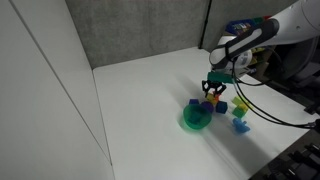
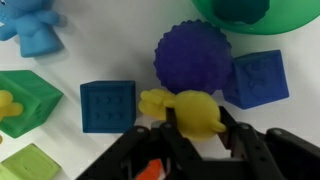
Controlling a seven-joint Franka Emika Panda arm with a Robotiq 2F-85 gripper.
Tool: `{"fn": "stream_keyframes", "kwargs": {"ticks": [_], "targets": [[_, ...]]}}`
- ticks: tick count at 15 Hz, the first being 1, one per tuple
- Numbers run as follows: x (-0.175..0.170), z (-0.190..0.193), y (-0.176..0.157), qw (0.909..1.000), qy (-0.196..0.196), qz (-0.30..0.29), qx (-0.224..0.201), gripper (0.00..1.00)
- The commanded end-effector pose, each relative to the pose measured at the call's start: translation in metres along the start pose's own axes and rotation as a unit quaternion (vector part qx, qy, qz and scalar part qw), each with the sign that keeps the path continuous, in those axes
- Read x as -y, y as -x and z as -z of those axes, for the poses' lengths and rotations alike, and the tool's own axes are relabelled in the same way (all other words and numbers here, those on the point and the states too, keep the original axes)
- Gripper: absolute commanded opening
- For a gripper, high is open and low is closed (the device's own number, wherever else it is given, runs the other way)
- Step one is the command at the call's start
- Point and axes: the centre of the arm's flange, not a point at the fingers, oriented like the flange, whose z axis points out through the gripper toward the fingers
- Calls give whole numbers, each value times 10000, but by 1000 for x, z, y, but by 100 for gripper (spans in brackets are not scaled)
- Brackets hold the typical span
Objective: Place the yellow bear toy next to the orange one
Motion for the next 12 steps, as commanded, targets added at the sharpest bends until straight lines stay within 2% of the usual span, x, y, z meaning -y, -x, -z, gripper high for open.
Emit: {"fn": "stream_keyframes", "kwargs": {"ticks": [1,2,3,5,8,12], "targets": [[2,-8,-5,9995,-97,-166,245,18],[1,-11,-6,9995,-98,-183,255,18],[0,-13,-6,9994,-103,-192,282,65],[-2,-14,-7,9992,-129,-194,310,75],[-3,-7,-6,9993,-181,-164,286,98],[5,7,3,9997,-168,111,108,100]]}}
